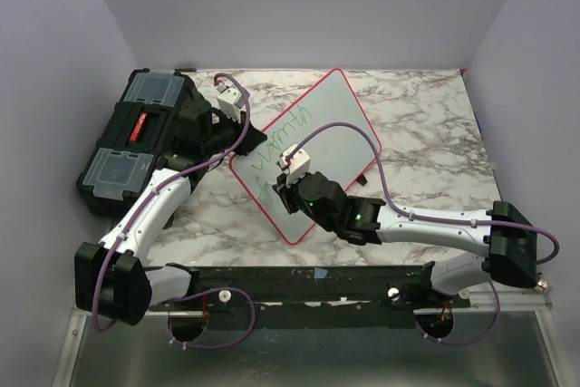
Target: Write a sentence on the whiteboard
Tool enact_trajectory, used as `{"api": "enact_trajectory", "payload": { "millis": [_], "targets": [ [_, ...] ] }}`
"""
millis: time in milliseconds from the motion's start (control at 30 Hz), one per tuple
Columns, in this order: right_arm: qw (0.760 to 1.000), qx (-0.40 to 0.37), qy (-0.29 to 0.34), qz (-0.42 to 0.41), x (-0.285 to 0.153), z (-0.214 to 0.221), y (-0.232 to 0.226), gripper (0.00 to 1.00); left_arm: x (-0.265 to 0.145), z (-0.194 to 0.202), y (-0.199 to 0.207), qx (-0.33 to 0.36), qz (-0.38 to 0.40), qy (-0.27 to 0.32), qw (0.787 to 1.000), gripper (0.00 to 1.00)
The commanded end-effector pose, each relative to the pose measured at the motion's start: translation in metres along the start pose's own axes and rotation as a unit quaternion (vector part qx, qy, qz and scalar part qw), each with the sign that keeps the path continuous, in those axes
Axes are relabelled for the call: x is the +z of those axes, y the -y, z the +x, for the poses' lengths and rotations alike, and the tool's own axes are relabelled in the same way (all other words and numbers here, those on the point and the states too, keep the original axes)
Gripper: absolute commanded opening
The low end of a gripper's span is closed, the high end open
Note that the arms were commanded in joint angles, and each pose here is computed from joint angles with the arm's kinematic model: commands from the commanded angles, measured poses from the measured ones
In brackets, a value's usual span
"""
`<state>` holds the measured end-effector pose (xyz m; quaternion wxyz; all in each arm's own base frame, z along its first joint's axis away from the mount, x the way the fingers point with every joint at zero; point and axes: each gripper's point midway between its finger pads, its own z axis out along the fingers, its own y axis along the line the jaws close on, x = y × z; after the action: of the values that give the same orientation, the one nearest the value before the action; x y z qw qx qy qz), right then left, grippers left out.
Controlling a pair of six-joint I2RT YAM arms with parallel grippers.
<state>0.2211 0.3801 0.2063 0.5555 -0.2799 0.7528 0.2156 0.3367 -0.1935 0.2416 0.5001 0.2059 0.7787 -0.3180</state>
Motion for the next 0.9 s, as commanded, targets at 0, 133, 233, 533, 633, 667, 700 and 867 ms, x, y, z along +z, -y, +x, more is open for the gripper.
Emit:
{"api": "enact_trajectory", "payload": {
  "millis": [0,133,233,533,633,667,700,867],
  "targets": [
    [0.998,-0.017,-0.03,0.047,0.006,0.019,0.016,0.01,-0.001,-0.001,-0.007,0.036,-0.019,0.006,0.999,0.0],
    [0.999,0.0,-0.019,0.042,0.0,0.01,0.016,0.01,-0.001,-0.002,-0.008,0.036,-0.02,0.006,0.999,0.0],
    [1.0,0.019,0.006,0.021,-0.009,-0.005,0.012,0.01,-0.001,-0.002,-0.007,0.036,-0.02,0.007,0.999,0.0],
    [0.999,0.035,0.026,0.02,-0.018,-0.013,0.016,0.01,-0.003,-0.004,-0.005,0.036,-0.016,0.01,0.999,0.0],
    [0.999,0.035,0.022,0.023,-0.017,-0.009,0.016,0.01,-0.003,-0.004,-0.004,0.036,-0.014,0.011,0.999,0.0],
    [0.999,0.036,0.022,0.022,-0.016,-0.009,0.016,0.01,-0.003,-0.004,-0.004,0.036,-0.014,0.011,0.999,0.0],
    [0.999,0.035,0.02,0.023,-0.016,-0.008,0.016,0.01,-0.003,-0.004,-0.004,0.036,-0.014,0.01,0.999,0.0],
    [0.999,0.035,0.018,0.021,-0.013,-0.006,0.013,0.01,-0.004,-0.005,-0.003,0.037,-0.014,0.011,0.999,0.0]
  ]
}}
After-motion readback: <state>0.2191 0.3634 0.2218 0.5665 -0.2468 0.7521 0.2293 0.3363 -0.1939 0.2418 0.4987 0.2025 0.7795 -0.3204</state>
